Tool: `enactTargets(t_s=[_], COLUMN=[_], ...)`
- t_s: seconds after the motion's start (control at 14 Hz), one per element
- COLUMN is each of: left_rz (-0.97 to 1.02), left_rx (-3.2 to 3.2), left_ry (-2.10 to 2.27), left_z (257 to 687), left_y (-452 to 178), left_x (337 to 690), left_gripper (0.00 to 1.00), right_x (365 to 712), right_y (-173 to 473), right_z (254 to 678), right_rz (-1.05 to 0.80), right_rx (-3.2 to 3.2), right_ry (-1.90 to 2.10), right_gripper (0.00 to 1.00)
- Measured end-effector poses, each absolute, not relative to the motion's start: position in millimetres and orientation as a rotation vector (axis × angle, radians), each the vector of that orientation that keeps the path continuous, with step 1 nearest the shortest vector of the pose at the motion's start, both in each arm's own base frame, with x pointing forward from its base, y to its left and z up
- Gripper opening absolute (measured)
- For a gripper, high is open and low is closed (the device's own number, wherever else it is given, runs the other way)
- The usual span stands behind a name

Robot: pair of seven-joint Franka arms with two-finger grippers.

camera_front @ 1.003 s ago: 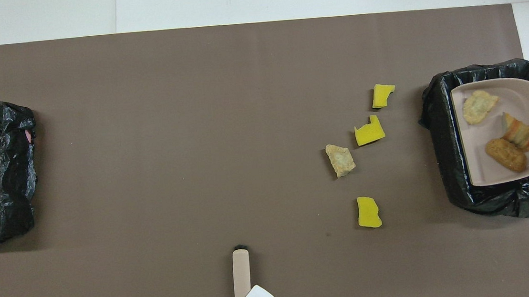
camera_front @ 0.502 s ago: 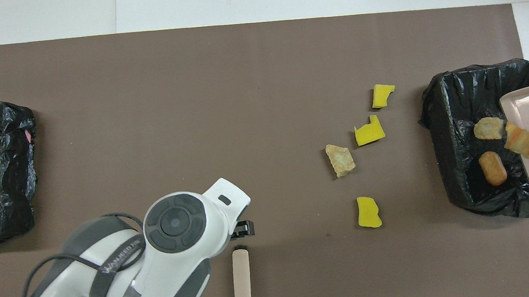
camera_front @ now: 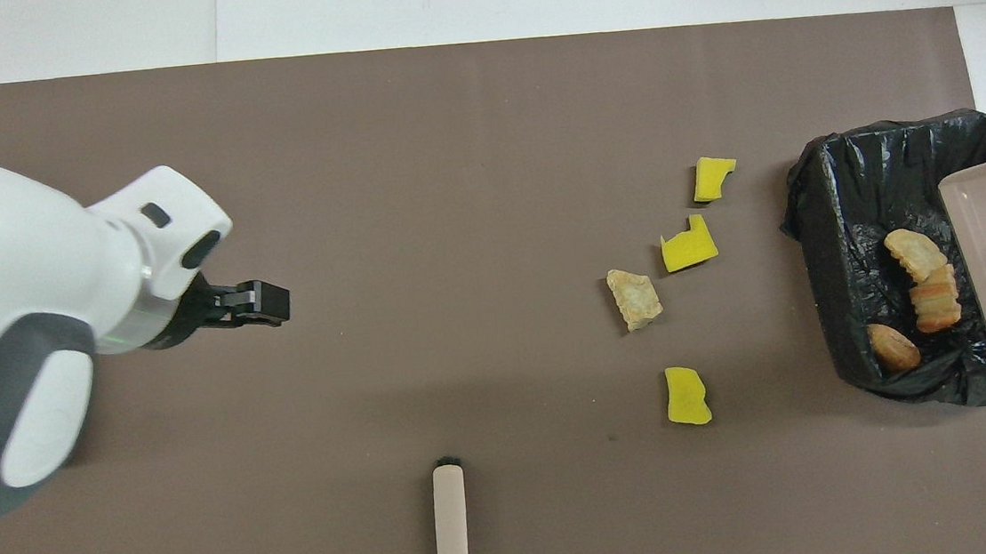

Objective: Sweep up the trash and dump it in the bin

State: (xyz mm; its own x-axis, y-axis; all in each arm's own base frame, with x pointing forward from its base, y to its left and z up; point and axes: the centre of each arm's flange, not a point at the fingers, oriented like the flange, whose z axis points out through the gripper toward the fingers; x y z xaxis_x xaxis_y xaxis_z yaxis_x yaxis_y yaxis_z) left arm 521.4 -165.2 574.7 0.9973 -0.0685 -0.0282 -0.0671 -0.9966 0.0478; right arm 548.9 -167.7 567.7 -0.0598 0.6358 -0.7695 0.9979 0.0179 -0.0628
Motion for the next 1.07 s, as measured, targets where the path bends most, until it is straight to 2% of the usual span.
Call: enactTargets(t_s=[0.21,0.43,0.64,0.86,1.07], left_rz=[-0.070,-0.126,-0.175,-0.180,-0.176], left_rx=[3.089,3.084,3.085,3.108,3.105], left_ry=[-0.161,-0.186,-0.187,-0.201,-0.248], left_z=[613.7,643.0,653.3,655.2,657.5], left_y=[-101.1,-58.4,-48.4,-48.0,-48.2], left_x=[528.8,522.0,513.4,512.3,512.7], left_gripper=[1.00,1.00,1.00,1.00,1.00], right_x=[548.7,545.6,540.0,538.0,539.0], right_y=[-164.1,-162.4,-156.8,-153.8,-143.7], right_z=[578.2,599.9,616.9,612.6,603.3], right_rz=[-0.842,-0.782,-0.674,-0.565,-0.379], right_rx=[1.654,1.680,1.754,1.869,2.019], right_ry=[1.738,1.714,1.758,1.801,1.864], right_gripper=[0.31,0.31,0.31,0.31,0.31])
